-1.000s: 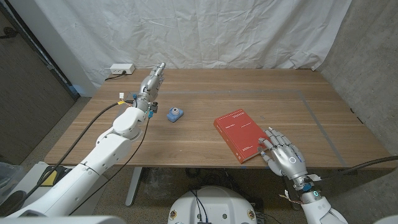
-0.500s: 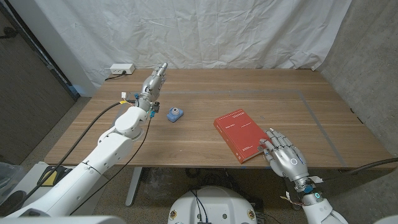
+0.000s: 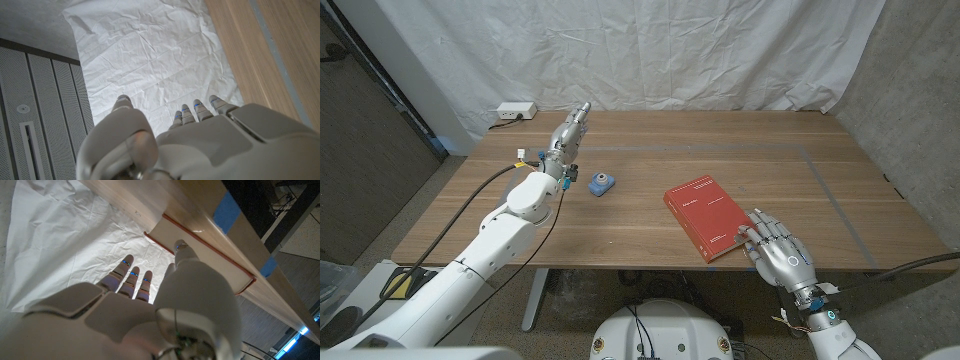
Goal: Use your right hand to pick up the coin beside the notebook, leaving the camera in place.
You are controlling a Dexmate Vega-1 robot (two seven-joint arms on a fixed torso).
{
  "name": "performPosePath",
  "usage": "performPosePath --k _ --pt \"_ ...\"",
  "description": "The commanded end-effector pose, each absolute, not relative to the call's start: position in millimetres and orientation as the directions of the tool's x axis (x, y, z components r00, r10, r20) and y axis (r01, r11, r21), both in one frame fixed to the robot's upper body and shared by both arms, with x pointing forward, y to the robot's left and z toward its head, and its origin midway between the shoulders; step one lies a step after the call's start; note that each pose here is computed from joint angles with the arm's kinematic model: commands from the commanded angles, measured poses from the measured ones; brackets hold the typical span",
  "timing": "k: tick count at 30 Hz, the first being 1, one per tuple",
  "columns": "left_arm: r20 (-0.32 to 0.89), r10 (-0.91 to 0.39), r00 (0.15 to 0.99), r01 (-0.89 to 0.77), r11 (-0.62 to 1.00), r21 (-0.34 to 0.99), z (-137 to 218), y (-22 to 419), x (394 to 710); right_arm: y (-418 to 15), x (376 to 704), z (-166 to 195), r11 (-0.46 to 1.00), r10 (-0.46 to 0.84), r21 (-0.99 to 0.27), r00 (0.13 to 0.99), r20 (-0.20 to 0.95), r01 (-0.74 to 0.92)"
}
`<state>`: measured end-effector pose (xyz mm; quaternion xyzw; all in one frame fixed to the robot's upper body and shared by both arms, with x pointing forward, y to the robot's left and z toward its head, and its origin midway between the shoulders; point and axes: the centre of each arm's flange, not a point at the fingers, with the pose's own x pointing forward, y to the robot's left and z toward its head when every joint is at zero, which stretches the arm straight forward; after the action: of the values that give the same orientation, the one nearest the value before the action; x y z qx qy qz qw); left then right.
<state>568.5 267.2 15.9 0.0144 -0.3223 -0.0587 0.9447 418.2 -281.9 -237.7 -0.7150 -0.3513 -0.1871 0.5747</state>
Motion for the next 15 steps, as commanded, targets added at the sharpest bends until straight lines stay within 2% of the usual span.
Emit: performPosePath --k 1,15 --pt "0.608 -0.124 0.785 0.111 0.992 0.059 16.5 266.1 574.7 -282.6 418.4 -236.9 -0.113 0.276 -0.710 0.709 0.649 0.695" --pt "0.598 -0.128 0.791 0.115 0.992 0.060 16.3 265.0 580.1 -280.8 418.1 -236.9 -0.100 0.307 -0.709 0.699 0.646 0.698"
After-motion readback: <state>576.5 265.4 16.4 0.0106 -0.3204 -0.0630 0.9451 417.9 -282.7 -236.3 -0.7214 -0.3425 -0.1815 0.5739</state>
